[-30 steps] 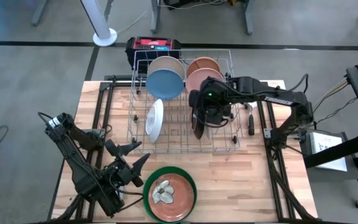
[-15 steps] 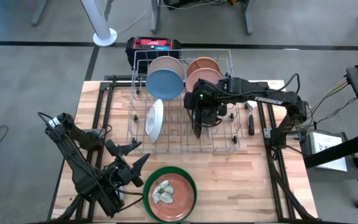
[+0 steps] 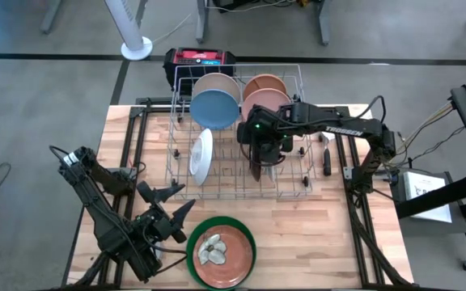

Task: Sort dishes
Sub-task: Put the blue flower patterned plate into the dish rack

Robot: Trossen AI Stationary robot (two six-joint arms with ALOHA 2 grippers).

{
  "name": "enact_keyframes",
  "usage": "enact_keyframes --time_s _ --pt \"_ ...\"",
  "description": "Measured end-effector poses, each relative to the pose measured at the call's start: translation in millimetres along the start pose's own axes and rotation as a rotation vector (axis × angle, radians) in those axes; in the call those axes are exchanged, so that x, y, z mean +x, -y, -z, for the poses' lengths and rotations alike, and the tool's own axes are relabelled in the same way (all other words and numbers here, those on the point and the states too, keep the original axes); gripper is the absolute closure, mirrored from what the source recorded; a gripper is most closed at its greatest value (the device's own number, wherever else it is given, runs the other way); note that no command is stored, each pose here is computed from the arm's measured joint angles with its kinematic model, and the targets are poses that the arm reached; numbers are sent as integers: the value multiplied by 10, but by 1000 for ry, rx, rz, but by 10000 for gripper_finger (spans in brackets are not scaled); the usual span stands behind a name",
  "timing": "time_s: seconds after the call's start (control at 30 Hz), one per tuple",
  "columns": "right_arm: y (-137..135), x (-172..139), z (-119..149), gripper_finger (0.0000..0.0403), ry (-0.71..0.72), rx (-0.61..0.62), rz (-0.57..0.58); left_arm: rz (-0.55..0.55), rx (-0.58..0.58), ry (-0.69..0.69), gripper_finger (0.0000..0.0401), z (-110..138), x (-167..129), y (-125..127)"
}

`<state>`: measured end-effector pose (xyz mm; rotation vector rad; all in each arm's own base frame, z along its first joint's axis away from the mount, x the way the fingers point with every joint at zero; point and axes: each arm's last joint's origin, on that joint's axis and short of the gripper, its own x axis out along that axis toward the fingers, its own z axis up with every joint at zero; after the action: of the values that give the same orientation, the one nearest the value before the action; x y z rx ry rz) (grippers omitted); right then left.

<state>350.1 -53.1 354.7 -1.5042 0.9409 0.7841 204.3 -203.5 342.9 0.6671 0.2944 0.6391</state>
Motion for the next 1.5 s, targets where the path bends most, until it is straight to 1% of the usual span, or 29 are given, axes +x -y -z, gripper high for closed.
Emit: enact_keyframes --time_s 0.27,0.43,0.6,0.73,0.9,1.07,1.3,1.5 --pt "16 99 -5 395 4 -2 -23 1 0 -1 154 0 0 0" --pt "17 103 -5 395 4 -1 -22 1 0 -1 154 0 0 0" --pt "17 103 1 391 3 31 -22 1 0 -2 154 1 0 0" --pt "18 114 5 369 2 57 -24 1 0 -1 154 0 0 0" --pt "50 122 16 335 -4 85 7 1 -2 -1 154 0 0 1" --pt "54 122 17 319 -6 99 12 8 -3 -10 154 4 1 3" --pt "57 114 23 322 -23 98 16 8 -3 -10 154 3 1 3" --pt "58 99 42 327 -86 100 18 8 -3 -10 154 4 1 3"
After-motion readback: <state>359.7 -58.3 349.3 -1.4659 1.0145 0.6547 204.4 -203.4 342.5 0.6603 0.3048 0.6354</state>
